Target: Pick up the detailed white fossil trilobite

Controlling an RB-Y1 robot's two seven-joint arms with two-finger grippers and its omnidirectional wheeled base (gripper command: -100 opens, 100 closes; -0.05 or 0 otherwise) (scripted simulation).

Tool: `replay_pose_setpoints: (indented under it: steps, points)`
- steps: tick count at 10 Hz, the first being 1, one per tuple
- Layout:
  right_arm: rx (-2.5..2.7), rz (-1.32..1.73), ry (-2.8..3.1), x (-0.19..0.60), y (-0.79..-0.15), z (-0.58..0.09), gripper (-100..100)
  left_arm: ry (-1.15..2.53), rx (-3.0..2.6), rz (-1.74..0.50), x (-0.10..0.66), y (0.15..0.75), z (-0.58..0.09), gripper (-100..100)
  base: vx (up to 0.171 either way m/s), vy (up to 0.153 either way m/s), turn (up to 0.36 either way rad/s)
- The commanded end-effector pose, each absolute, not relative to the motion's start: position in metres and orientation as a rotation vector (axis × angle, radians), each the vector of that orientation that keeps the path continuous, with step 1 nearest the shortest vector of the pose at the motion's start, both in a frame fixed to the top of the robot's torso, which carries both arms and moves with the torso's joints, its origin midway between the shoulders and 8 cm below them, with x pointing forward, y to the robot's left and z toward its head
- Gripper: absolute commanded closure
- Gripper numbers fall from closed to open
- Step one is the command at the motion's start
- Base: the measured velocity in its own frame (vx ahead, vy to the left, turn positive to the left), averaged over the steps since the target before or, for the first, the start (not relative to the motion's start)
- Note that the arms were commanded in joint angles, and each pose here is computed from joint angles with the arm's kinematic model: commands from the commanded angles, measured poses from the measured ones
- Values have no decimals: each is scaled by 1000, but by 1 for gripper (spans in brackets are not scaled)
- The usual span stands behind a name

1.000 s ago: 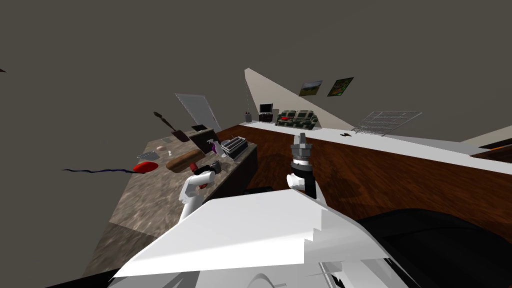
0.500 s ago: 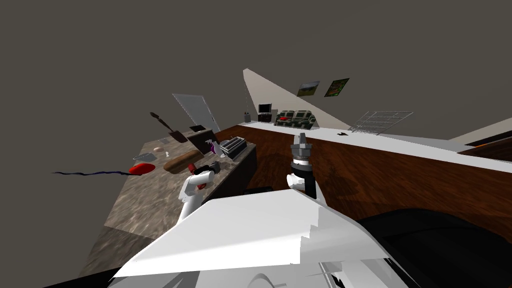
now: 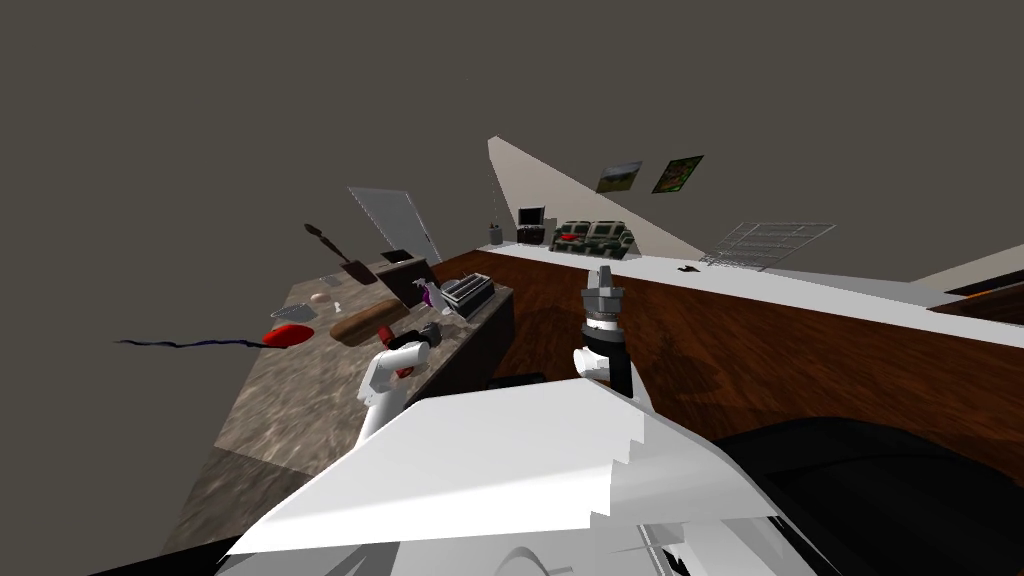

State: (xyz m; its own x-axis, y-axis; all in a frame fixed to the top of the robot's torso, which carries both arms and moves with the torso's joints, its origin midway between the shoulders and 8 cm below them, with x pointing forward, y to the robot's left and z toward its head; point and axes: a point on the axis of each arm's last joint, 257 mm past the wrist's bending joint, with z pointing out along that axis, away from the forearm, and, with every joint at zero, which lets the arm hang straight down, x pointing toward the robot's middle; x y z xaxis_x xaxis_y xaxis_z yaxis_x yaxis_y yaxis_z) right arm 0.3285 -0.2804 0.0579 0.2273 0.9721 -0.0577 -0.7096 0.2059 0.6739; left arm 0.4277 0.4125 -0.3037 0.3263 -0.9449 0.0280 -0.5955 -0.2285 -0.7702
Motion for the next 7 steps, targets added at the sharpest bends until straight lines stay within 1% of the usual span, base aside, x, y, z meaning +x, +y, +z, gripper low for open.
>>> replay_pose_setpoints:
  steps: [1, 4, 6, 7]
  points:
    - [586, 1254, 540, 329, -280, 58, 0, 1366, -1922, -676, 425, 403, -301, 100, 23, 19, 110]
    - [586, 1254, 540, 329, -280, 58, 0, 1395, -1907, -692, 417, 382, -294, 100, 28, 24, 102]
    - [586, 1254, 540, 329, -280, 58, 0, 1397, -1907, -693, 417, 381, -294, 100, 15, 11, 27]
    - [586, 1254, 540, 329, -280, 58, 0, 1397, -1907, -694, 417, 380, -294, 0, 0, 0, 0]
